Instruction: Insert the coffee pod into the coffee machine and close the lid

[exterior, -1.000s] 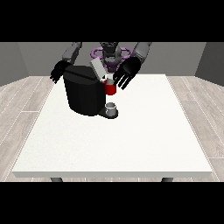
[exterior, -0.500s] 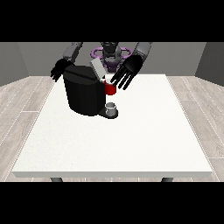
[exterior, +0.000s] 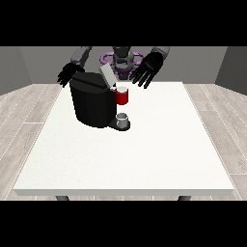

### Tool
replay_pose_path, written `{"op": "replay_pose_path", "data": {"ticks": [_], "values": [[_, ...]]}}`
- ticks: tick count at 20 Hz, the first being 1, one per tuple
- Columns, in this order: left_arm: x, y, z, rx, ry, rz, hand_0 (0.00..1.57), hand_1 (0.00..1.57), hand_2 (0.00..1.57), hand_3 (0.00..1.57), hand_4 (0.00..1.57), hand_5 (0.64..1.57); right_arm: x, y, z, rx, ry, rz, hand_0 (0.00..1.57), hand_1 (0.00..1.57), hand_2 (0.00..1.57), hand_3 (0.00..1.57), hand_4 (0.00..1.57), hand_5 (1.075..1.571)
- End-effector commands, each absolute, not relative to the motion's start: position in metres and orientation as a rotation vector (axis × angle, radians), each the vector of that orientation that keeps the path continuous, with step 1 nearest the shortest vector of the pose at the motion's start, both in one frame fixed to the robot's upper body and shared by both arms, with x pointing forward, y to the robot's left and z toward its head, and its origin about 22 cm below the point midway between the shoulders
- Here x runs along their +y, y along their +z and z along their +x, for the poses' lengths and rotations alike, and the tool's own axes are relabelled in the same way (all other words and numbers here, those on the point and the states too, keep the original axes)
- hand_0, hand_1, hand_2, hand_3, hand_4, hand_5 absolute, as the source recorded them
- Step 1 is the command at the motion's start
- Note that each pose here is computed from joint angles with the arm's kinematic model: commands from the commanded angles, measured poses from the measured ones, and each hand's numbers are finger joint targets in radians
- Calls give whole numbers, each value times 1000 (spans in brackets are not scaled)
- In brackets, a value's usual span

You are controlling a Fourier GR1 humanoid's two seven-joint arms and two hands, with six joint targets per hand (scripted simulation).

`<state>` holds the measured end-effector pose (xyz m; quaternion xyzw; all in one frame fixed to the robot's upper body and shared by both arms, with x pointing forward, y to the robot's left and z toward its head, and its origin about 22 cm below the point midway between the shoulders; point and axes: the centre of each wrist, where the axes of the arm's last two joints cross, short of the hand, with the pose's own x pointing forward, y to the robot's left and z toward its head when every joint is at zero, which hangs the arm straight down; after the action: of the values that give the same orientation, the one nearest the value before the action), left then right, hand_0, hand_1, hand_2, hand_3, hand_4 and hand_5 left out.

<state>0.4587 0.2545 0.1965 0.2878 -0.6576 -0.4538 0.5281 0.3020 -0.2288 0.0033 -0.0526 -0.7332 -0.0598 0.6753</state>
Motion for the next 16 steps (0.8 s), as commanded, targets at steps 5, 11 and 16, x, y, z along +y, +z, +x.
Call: {"op": "replay_pose_path", "data": {"ticks": [5, 11, 16], "values": [[253, 132, 449, -1595, -768, 373, 0, 0, 0, 0, 0, 1571, -234, -21, 280, -1543, -187, -163, 0, 0, 0, 0, 398, 1571], [242, 38, 417, -1557, -495, 40, 0, 0, 0, 0, 0, 1571, -275, -36, 253, -1485, -145, -218, 0, 0, 0, 0, 433, 1571], [256, -1, 391, -1520, -352, 69, 0, 0, 0, 0, 191, 1571, -266, -1, 267, -1521, -30, -110, 0, 0, 0, 0, 370, 1571]]}}
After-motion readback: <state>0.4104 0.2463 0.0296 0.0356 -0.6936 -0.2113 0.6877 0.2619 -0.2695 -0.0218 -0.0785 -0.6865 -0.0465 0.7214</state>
